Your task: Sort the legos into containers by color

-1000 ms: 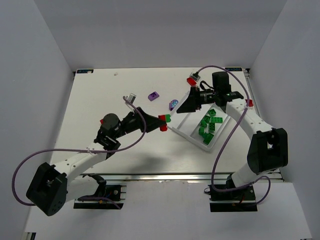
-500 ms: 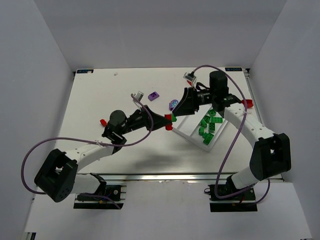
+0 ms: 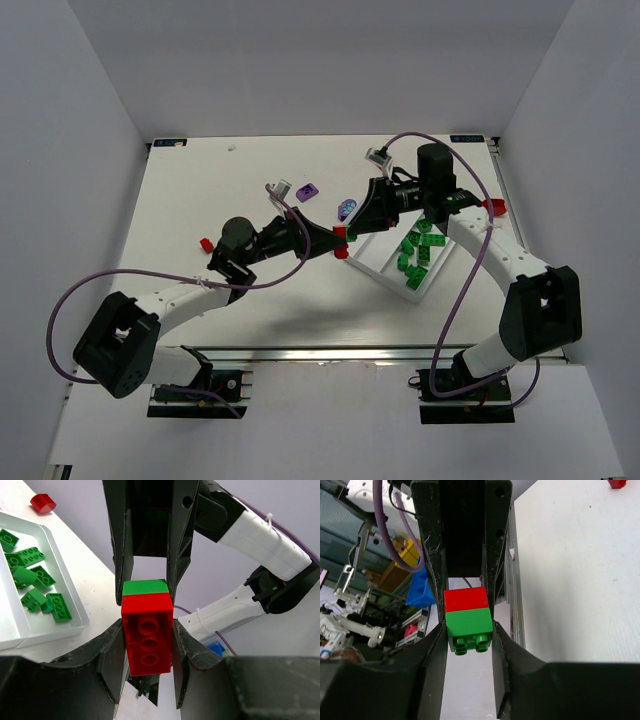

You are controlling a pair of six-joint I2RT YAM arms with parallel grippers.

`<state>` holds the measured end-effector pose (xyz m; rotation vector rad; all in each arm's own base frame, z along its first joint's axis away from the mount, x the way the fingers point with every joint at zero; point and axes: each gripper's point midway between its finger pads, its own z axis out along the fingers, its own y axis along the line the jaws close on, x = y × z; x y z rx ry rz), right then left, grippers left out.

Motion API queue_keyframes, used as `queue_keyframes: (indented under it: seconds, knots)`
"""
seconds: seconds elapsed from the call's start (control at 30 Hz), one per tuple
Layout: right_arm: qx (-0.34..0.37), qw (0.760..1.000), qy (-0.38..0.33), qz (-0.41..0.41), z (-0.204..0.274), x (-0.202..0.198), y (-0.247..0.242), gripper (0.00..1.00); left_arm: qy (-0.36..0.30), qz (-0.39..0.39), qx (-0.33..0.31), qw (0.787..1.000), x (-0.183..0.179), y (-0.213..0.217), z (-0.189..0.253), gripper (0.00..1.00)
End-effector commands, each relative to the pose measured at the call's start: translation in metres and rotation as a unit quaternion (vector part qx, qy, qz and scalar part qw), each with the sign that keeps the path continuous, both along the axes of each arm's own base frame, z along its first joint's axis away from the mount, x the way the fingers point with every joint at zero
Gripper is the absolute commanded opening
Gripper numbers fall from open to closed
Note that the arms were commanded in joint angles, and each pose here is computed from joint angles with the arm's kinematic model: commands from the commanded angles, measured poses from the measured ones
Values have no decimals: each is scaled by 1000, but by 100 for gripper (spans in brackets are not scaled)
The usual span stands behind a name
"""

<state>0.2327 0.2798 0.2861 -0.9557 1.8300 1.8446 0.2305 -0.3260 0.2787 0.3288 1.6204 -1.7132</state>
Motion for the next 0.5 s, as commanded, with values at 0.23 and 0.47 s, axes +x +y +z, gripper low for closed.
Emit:
queue_keyframes:
  seconds: [0.23,0.47]
  knots:
    - [24,999,-7,20,7,-1,-17,0,-40,8,-4,999,-3,5,17,0]
    - [22,1000,-22,-6,-1,11,-36,0,-40,25,0,999,0,21,16,0]
